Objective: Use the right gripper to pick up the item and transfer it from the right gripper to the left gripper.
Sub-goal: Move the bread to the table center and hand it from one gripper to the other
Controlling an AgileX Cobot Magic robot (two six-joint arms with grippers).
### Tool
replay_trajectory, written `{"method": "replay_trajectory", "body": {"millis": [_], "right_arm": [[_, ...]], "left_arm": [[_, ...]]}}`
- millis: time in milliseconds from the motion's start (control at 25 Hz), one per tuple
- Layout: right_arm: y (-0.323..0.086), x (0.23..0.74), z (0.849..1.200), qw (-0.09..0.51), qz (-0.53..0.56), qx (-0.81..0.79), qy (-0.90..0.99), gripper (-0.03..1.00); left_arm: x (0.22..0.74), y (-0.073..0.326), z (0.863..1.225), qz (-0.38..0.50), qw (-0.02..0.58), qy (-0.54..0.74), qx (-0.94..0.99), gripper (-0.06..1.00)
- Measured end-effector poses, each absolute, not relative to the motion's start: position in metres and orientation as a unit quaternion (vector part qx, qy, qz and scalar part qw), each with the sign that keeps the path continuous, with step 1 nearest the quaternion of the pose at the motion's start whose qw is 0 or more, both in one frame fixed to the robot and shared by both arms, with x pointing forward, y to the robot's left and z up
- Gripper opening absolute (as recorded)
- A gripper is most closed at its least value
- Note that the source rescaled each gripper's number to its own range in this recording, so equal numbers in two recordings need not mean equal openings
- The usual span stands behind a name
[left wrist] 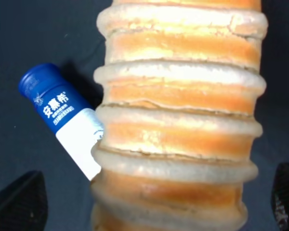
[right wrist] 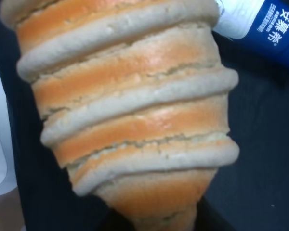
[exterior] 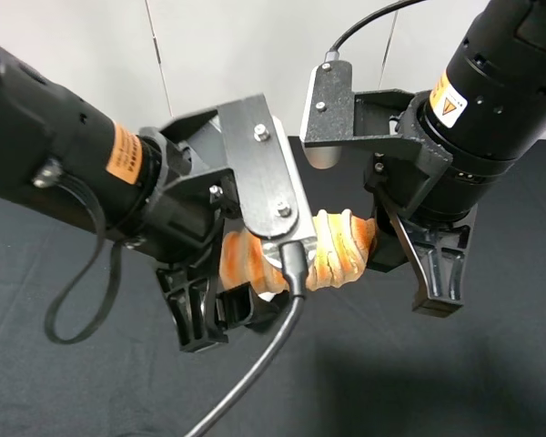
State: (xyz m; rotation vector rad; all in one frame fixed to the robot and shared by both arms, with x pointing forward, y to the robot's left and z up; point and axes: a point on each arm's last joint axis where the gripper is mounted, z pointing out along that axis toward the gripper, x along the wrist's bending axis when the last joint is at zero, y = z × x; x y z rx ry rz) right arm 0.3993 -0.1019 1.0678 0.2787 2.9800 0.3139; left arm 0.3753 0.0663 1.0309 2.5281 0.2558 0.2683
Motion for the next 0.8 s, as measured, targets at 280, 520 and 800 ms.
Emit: {"method": "replay_trajectory", "body": {"millis": [280,520,800], "right_arm": [[-0.1019,0.3993,1.0679,0.066,0.104,0.093,0.988,0.01],[-0.1017,0.3991,1.0679,0.064,0.105,0.093,0.988,0.01],[-0.1016,0.399,1.0679,0.064,0.106,0.093,0.988,0.01]], "left_arm": [[0.378,0.0608,1.0214,0.094,0.281,0.093,0.951,0.83],[0.3793,0.0588,1.0224,0.1,0.293,0.094,0.946,0.49],[0.3794,0.0587,1.0224,0.101,0.293,0.093,0.946,0.22]]}}
